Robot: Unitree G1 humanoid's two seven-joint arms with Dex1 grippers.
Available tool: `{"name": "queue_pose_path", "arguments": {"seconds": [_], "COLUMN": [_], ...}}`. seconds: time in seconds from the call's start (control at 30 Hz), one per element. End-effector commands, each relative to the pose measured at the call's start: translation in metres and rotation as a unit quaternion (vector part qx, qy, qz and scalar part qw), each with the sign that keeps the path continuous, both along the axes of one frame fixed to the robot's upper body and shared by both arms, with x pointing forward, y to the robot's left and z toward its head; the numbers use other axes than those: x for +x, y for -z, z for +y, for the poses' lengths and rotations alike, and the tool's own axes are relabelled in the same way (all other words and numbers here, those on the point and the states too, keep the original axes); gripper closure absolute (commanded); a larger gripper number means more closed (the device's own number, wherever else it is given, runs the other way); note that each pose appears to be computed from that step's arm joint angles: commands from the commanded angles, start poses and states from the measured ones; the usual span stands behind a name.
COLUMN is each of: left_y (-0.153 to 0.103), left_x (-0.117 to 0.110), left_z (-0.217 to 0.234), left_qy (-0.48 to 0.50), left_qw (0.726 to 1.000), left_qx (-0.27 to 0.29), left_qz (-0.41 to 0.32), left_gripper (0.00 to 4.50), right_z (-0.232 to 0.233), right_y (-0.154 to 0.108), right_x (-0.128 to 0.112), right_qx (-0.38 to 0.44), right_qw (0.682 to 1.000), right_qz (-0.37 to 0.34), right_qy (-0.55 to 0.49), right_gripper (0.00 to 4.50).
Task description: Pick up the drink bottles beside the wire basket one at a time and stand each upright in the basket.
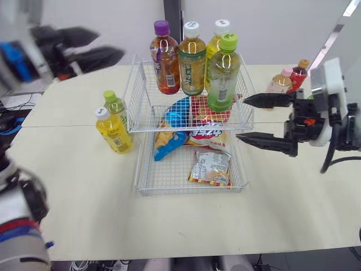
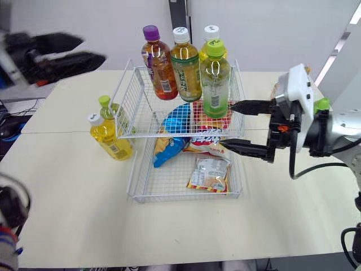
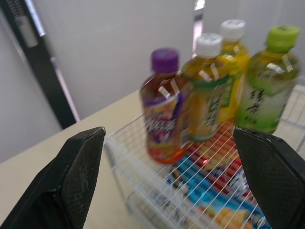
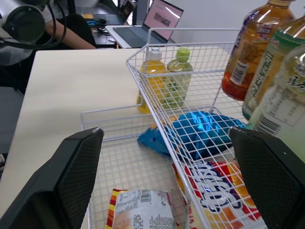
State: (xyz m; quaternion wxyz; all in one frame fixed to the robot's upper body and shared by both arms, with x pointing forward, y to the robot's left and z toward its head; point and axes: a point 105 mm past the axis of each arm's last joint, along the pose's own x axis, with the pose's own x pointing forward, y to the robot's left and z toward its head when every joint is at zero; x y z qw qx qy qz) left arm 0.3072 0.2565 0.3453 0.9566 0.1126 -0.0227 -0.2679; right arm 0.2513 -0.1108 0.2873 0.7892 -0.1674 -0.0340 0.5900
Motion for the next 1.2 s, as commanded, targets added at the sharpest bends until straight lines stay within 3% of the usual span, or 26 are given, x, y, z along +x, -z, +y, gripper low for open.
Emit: {"name": "queue_pose_path", "arguments": {"seconds": [0.03, 0.27, 0.43, 0.7, 0.83, 1.2], "left_y": [0.000, 0.049, 0.078, 0.093, 0.105, 0.106], "left_x": [-0.016, -0.043, -0.046, -0.030, -0.011, 0.021], "left_z": [0.021, 0.043, 0.025, -0.002, 0.000, -0.013], "left_qy": [-0.034, -0.089, -0.109, -0.176, -0.225, -0.203], "left_qw": [0.999, 0.995, 0.992, 0.977, 0.968, 0.973], "left_qx": [-0.007, -0.047, -0.058, -0.101, -0.091, -0.079], "left_qz": [-0.035, -0.011, -0.011, -0.067, -0.064, -0.073], "left_gripper": [0.04, 0.04, 0.04, 0.04, 0.04, 0.04], "right_z": [0.008, 0.021, 0.025, 0.028, 0.027, 0.027], "right_y": [-0.004, -0.002, 0.000, -0.001, -0.002, -0.005], "right_x": [-0.005, -0.001, 0.004, 0.005, 0.005, 0.002], "right_qx": [-0.003, 0.000, 0.001, 0.002, 0.003, 0.004], "right_qw": [0.999, 0.998, 0.998, 0.998, 0.998, 0.998], "right_qz": [-0.014, -0.001, -0.001, -0.008, -0.011, -0.010], "right_qy": [-0.030, -0.059, -0.060, -0.069, -0.067, -0.065], "right_gripper": [0.00, 0.00, 0.00, 0.00, 0.00, 0.00]}}
